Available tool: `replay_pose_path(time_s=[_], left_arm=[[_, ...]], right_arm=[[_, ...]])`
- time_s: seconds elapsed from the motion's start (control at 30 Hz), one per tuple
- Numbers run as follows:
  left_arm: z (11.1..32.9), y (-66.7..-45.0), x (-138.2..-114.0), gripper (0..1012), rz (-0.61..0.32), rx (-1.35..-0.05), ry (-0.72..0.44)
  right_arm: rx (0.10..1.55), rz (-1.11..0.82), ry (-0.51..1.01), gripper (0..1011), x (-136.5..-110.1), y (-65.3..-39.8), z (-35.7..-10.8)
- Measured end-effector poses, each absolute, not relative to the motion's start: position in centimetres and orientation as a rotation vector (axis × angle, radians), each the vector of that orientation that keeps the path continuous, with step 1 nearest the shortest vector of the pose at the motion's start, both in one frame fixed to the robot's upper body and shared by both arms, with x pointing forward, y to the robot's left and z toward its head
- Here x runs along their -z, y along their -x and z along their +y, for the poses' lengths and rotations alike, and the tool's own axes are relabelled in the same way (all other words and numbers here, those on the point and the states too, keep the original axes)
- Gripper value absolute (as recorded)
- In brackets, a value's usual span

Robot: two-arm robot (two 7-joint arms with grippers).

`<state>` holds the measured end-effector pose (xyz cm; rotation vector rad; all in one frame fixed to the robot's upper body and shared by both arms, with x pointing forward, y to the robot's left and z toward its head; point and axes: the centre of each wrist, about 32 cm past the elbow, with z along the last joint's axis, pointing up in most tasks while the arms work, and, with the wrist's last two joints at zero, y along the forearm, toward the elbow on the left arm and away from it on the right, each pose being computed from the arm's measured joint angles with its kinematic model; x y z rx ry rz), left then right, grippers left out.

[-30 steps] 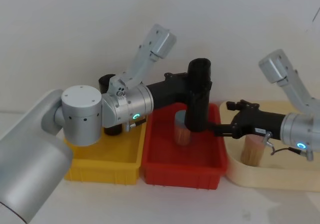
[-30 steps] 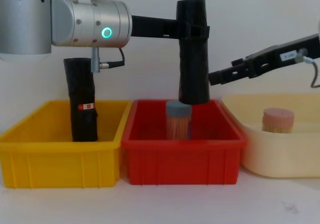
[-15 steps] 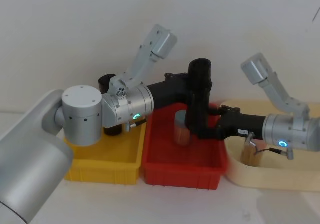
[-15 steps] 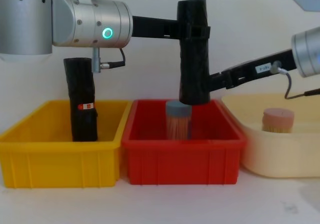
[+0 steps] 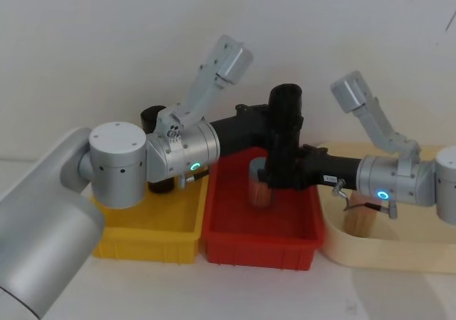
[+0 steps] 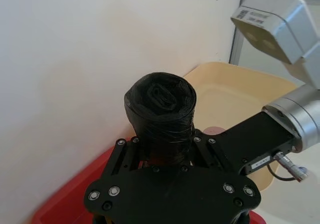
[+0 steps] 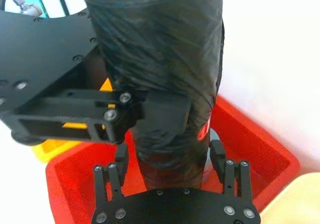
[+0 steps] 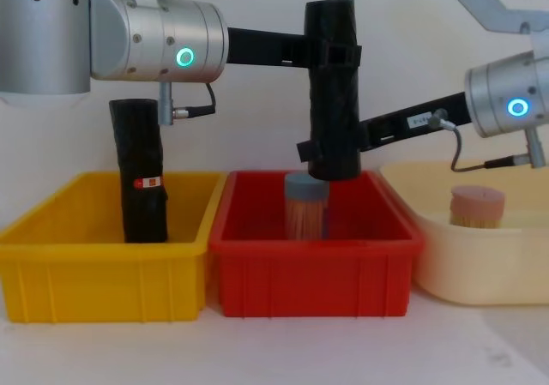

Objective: Pick up the garbage bag with the one hand and transfer it to the other hand.

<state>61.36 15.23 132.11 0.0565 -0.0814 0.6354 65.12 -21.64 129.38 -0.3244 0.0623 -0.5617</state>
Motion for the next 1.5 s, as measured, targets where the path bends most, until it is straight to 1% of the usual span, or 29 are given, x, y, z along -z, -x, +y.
replay_pose_path(time_s=[0.1, 0.27, 0.37, 0.4, 0.47, 0.5, 0.53, 0.57, 0.6, 0.63, 0.67, 0.7, 0.77, 0.97, 1.13, 1.23, 1.27, 1.3, 1.37, 1.5], left_arm=[[15.2, -61.4, -132.1, 383, -0.081, -0.635, -0.057], [15.2, -61.4, -132.1, 383, -0.081, -0.635, -0.056], [15.2, -61.4, -132.1, 383, -0.082, -0.636, -0.057], [15.2, -61.4, -132.1, 383, -0.081, -0.636, -0.057], [15.2, -61.4, -132.1, 383, -0.082, -0.636, -0.057], [15.2, -61.4, -132.1, 383, -0.081, -0.636, -0.057], [15.2, -61.4, -132.1, 383, -0.082, -0.636, -0.057], [15.2, -61.4, -132.1, 383, -0.082, -0.636, -0.057], [15.2, -61.4, -132.1, 383, -0.081, -0.636, -0.056], [15.2, -61.4, -132.1, 383, -0.081, -0.636, -0.056], [15.2, -61.4, -132.1, 383, -0.081, -0.636, -0.056], [15.2, -61.4, -132.1, 383, -0.081, -0.636, -0.056], [15.2, -61.4, -132.1, 383, -0.081, -0.636, -0.056], [15.2, -61.4, -132.1, 532, -0.081, -0.635, -0.056], [15.2, -61.4, -132.1, 707, -0.081, -0.635, -0.056], [15.2, -61.4, -132.1, 764, -0.081, -0.635, -0.056], [15.2, -61.4, -132.1, 820, -0.081, -0.635, -0.056], [15.2, -61.4, -132.1, 830, -0.081, -0.635, -0.056], [15.2, -61.4, -132.1, 904, -0.081, -0.635, -0.056], [15.2, -61.4, -132.1, 992, -0.081, -0.635, -0.056]], right_arm=[[0.56, 0.067, 0.317, 1001, -129.3, -65.5, -21.3], [0.559, 0.071, 0.311, 927, -129.2, -65.8, -21.1], [0.559, 0.073, 0.308, 851, -129.2, -66.0, -21.0], [0.559, 0.074, 0.307, 799, -129.1, -66.1, -20.9], [0.559, 0.074, 0.305, 762, -129.1, -66.2, -20.9], [0.558, 0.075, 0.305, 710, -129.1, -66.2, -20.8], [0.558, 0.075, 0.305, 710, -129.1, -66.2, -20.8], [0.558, 0.075, 0.303, 668, -129.1, -66.2, -20.8], [0.558, 0.076, 0.303, 656, -129.1, -66.3, -20.8], [0.558, 0.076, 0.302, 611, -129.1, -66.3, -20.7], [0.558, 0.076, 0.302, 611, -129.1, -66.3, -20.7], [0.557, 0.076, 0.301, 566, -129.1, -66.3, -20.7], [0.557, 0.076, 0.301, 563, -129.1, -66.3, -20.7], [0.56, 0.075, 0.302, 562, -129.2, -66.3, -20.7], [0.577, 0.077, 0.308, 562, -129.2, -66.1, -20.8], [0.593, 0.077, 0.312, 562, -129.2, -66.0, -21.0], [0.604, 0.076, 0.315, 562, -129.2, -65.9, -21.1], [0.612, 0.077, 0.318, 562, -129.3, -65.8, -21.1], [0.632, 0.076, 0.324, 562, -129.3, -65.7, -21.4], [0.672, 0.073, 0.337, 562, -129.5, -65.5, -21.8]])
